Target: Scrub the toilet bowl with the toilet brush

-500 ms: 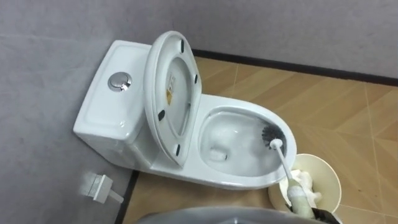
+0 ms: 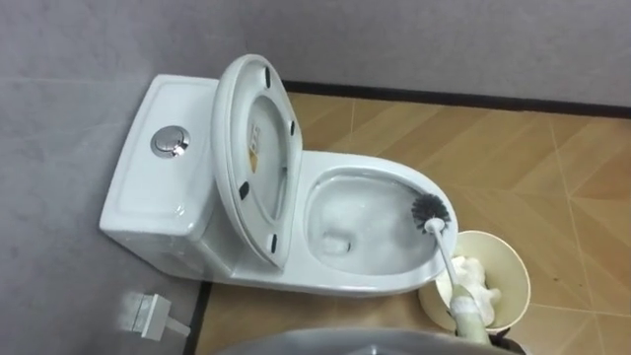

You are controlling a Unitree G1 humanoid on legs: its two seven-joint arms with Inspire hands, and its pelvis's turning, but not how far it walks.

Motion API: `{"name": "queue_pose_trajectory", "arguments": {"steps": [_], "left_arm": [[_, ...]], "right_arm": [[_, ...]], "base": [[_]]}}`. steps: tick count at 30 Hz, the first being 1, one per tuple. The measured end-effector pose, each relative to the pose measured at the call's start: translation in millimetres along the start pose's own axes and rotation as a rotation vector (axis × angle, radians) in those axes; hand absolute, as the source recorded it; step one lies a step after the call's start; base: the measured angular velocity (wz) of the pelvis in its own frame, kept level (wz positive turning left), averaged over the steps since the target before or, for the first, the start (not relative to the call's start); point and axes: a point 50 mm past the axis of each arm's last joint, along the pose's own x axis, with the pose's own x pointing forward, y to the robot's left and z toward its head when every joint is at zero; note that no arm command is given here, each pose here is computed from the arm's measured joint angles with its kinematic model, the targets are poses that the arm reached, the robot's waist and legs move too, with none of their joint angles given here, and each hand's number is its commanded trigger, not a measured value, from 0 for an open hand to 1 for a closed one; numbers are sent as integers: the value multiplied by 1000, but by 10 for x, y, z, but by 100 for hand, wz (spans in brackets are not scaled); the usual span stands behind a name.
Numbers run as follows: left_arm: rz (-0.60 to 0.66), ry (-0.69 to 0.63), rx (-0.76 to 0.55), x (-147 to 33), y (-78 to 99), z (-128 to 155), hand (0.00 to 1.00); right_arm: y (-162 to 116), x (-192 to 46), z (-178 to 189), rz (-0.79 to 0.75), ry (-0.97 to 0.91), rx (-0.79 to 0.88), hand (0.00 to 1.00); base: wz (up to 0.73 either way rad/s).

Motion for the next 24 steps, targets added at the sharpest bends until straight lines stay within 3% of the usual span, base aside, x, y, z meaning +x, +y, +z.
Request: {"name": "queue_pose_trajectory", "arguments": {"steps": [15,19,20,21,24], "left_arm": [[-22,-6,38,-5,-20,-8,0],[-21,1,49,-11,-14,-42,0],[-22,1,49,-11,-14,-43,0],[-24,1,48,-10,-16,-40,0],[-43,-3,47,-9,-31,-27,0]], "right_arm": [[-70,-3,40,-134,-21,7,100],[-280,12,92,-301,-10,224,100],[-310,14,100,-321,-10,254,36],[-358,13,100,-355,-2,313,0],[-415,6,68,-395,19,401,0]], "base": [[-4],[-2],[-3],[-5],[-6]]}}
